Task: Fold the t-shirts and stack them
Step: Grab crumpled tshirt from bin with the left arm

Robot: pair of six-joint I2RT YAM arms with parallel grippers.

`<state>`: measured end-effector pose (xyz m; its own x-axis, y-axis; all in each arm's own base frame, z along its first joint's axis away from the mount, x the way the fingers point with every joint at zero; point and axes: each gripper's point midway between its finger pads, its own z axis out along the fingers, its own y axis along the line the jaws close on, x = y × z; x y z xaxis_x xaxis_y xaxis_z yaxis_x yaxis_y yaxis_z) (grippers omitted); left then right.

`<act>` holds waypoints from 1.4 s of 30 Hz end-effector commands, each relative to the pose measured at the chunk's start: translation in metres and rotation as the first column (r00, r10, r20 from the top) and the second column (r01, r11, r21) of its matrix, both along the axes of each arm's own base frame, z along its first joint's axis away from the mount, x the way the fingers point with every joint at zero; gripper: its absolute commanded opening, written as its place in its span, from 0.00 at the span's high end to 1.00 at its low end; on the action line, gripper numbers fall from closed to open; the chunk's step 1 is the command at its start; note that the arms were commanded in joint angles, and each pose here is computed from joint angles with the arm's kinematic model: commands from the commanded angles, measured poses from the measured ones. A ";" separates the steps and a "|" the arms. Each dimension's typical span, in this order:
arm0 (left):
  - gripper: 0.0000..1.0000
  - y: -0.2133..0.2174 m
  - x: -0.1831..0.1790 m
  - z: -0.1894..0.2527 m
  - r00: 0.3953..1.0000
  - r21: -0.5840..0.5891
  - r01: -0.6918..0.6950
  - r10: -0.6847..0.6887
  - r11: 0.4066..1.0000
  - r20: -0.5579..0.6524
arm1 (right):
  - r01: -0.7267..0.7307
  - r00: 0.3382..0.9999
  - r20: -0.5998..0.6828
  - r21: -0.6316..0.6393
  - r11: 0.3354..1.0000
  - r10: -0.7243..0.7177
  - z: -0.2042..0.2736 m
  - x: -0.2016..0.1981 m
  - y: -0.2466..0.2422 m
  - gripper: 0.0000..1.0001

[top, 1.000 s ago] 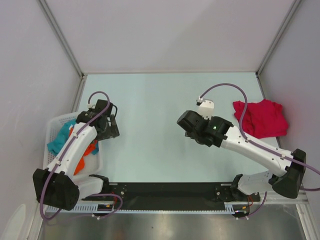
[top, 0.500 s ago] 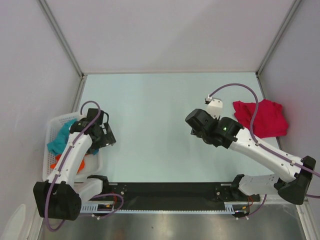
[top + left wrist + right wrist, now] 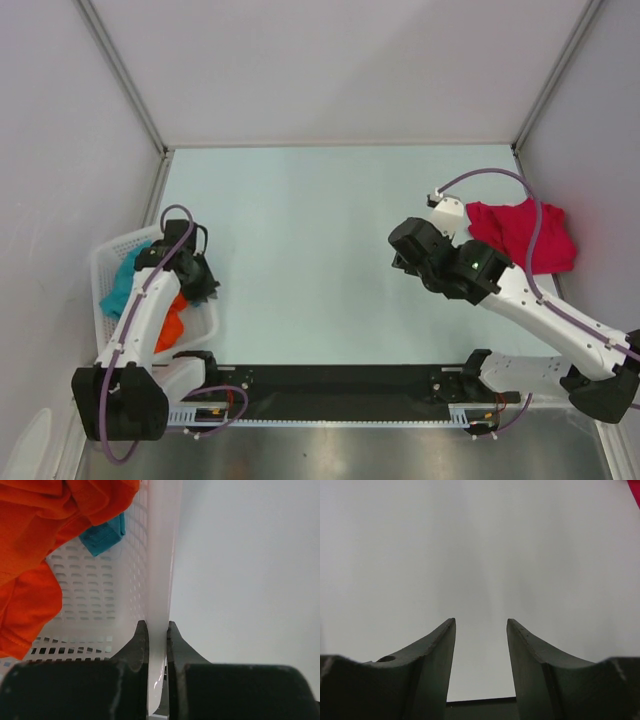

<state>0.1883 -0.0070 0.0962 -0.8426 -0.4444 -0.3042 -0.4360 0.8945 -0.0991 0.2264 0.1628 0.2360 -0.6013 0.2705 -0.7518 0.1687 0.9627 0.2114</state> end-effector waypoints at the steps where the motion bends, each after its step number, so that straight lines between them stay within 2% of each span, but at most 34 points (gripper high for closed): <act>1: 1.00 0.003 0.006 0.014 0.998 -0.007 -0.015 0.015 1.000 0.061 | 0.030 0.997 0.067 0.020 0.999 -0.031 0.018 0.001 -0.016 0.48; 10: 1.00 -0.032 0.038 0.043 0.979 -0.056 0.152 -0.143 0.987 0.143 | -0.001 0.998 0.058 0.035 0.999 -0.001 0.014 0.004 -0.005 0.47; 16: 1.00 -0.096 0.063 0.046 0.945 -0.088 0.305 -0.290 0.948 0.153 | -0.006 0.999 0.048 0.027 1.000 0.004 0.011 0.006 -0.001 0.47; 20: 1.00 -0.152 0.063 0.038 0.896 -0.099 0.436 -0.421 0.894 0.144 | 0.007 0.998 0.059 0.025 1.000 -0.008 0.014 0.005 -0.008 0.47; 27: 1.00 -0.184 0.072 0.013 0.896 -0.207 0.445 -0.429 0.871 0.116 | 0.031 0.997 0.075 0.017 0.999 -0.032 0.022 0.000 -0.024 0.46; 29: 1.00 -0.182 0.085 0.002 0.906 -0.232 0.424 -0.414 0.875 0.094 | 0.034 0.996 0.081 0.021 0.999 -0.036 0.025 -0.001 -0.027 0.46; 32: 1.00 -0.186 0.104 -0.006 0.924 -0.358 0.379 -0.373 0.853 0.090 | 0.045 0.995 0.089 0.023 0.999 -0.047 0.031 -0.003 -0.033 0.46; 34: 1.00 -0.177 0.116 -0.009 0.933 -0.398 0.352 -0.349 0.847 0.083 | 0.053 0.993 0.101 0.032 0.998 -0.056 0.035 -0.005 -0.038 0.46; 37: 1.00 -0.147 0.134 -0.021 0.947 -0.303 0.314 -0.319 0.900 0.035 | 0.059 0.992 0.108 0.024 0.998 -0.061 0.036 -0.007 -0.043 0.45; 42: 1.00 -0.102 0.158 -0.023 0.964 -0.153 0.264 -0.267 0.952 -0.003 | 0.072 0.990 0.118 0.016 0.997 -0.073 0.037 -0.006 -0.049 0.44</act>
<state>0.3296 -0.1534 0.0986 -0.9447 -0.2414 -0.2221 -0.1439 0.9134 -0.3807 0.2174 0.1262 0.2613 -0.5326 0.3121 -0.7867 0.1858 0.9500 0.2511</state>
